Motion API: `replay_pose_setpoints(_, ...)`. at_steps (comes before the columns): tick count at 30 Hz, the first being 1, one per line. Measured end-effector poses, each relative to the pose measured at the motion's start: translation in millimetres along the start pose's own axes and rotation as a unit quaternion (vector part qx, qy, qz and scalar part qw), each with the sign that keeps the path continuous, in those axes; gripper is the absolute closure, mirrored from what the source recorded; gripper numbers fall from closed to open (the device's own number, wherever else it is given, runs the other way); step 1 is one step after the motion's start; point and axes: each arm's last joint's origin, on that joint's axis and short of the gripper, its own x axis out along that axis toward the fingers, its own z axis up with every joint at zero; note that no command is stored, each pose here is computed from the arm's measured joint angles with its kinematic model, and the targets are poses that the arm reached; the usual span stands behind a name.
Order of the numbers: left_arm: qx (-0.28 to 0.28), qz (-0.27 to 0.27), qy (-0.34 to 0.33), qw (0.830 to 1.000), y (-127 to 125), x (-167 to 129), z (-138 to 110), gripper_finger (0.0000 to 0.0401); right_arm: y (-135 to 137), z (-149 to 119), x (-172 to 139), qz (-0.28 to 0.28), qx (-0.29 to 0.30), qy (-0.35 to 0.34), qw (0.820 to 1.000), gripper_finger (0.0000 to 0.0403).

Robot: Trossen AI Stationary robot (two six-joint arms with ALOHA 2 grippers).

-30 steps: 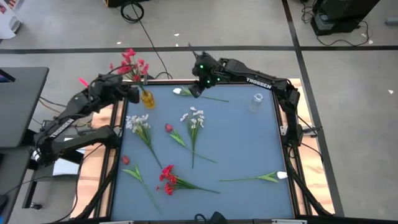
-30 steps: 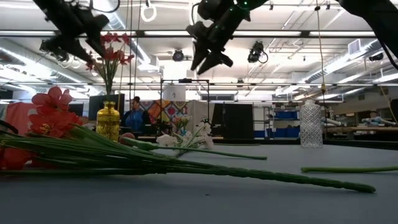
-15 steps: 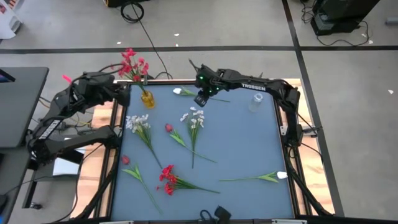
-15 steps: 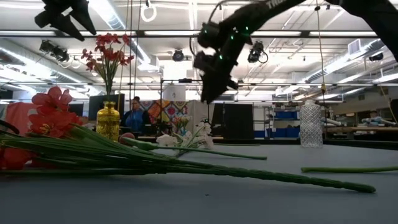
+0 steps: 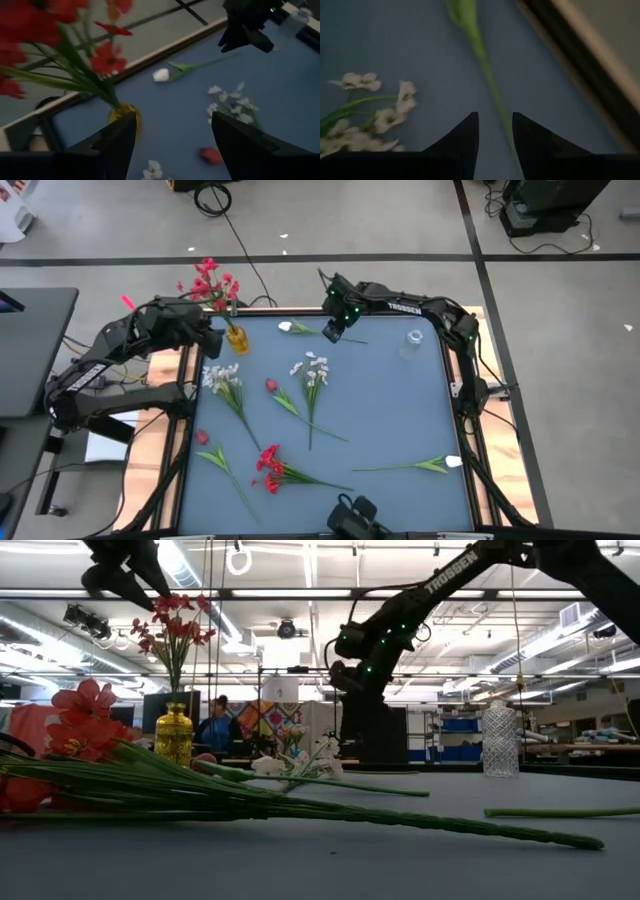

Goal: Sort flowers into vase by color
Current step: Put the red flowers into the yellow transparent flower vase

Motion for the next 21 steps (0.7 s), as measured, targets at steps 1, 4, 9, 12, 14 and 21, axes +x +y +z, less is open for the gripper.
replay_pose_setpoints(1,0.0,-0.012,0.006,1.0,-2,1,0,0.0136,4,-1,0,0.005,0.02,0.007,1.0,0.0277)
replay_pose_setpoints(4,-0.01,-0.04,0.021,0.999,-7,3,-1,0.0136,18,-8,1,0.012,0.084,0.04,0.996,0.0278)
replay_pose_setpoints(9,-0.001,-0.074,0.036,0.997,-15,3,-3,0.0136,55,-17,-6,0.029,0.114,0.067,0.991,0.0279)
replay_pose_setpoints(12,0.011,-0.089,0.04,0.995,-20,2,-5,0.0136,84,-20,-18,0.038,0.089,0.058,0.994,0.0279)
replay_pose_setpoints(14,0.018,-0.097,0.041,0.994,-22,1,-6,0.0136,102,-23,-28,0.045,0.077,0.046,0.995,0.0279)
replay_pose_setpoints(21,0.045,-0.107,0.04,0.992,-28,6,-4,0.0136,164,-24,-76,0.123,0.09,-0.048,0.987,0.0279)
